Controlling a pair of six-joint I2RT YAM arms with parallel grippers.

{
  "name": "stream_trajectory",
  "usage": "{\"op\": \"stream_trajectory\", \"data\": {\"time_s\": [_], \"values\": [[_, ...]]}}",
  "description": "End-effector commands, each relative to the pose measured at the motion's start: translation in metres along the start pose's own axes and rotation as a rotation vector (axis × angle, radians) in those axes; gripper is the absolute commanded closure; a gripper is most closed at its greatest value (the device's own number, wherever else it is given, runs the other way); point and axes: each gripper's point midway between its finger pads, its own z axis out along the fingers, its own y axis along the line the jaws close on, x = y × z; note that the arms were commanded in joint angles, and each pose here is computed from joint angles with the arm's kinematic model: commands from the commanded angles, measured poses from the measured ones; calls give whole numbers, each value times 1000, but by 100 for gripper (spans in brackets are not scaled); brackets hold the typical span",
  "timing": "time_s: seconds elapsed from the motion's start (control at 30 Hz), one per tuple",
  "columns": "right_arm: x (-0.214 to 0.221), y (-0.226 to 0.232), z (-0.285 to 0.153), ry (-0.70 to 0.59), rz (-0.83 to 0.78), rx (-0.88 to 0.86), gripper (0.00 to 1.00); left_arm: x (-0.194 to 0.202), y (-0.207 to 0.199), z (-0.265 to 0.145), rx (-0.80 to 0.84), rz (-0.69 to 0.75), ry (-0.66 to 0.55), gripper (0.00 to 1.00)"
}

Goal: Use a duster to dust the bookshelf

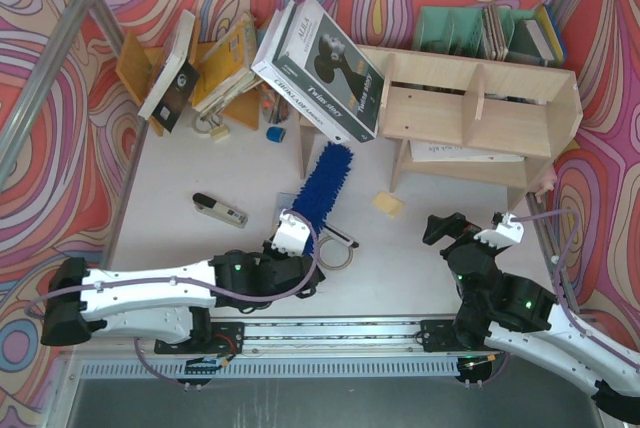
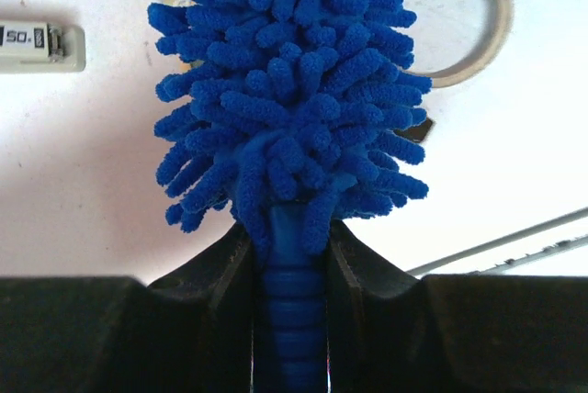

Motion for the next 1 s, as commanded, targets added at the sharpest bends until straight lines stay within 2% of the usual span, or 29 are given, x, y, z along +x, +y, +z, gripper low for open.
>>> {"op": "stream_trajectory", "data": {"time_s": [0.0, 0.3, 0.5, 0.73, 0.97], "values": [[-1, -5, -2, 2, 9, 13, 1, -29, -5, -27, 73, 14, -118, 100], [8, 16, -2, 68, 106, -15, 1, -32, 7, -66, 76, 89, -169, 100], [18, 38, 3, 116, 243, 20, 1, -39, 15, -85, 77, 144, -208, 100], [43, 84, 11, 204, 424, -66, 1, -41, 12, -95, 113, 194, -234, 100], [41, 129, 9, 240, 575, -220, 2, -43, 3, -101, 149, 235, -263, 100]]}}
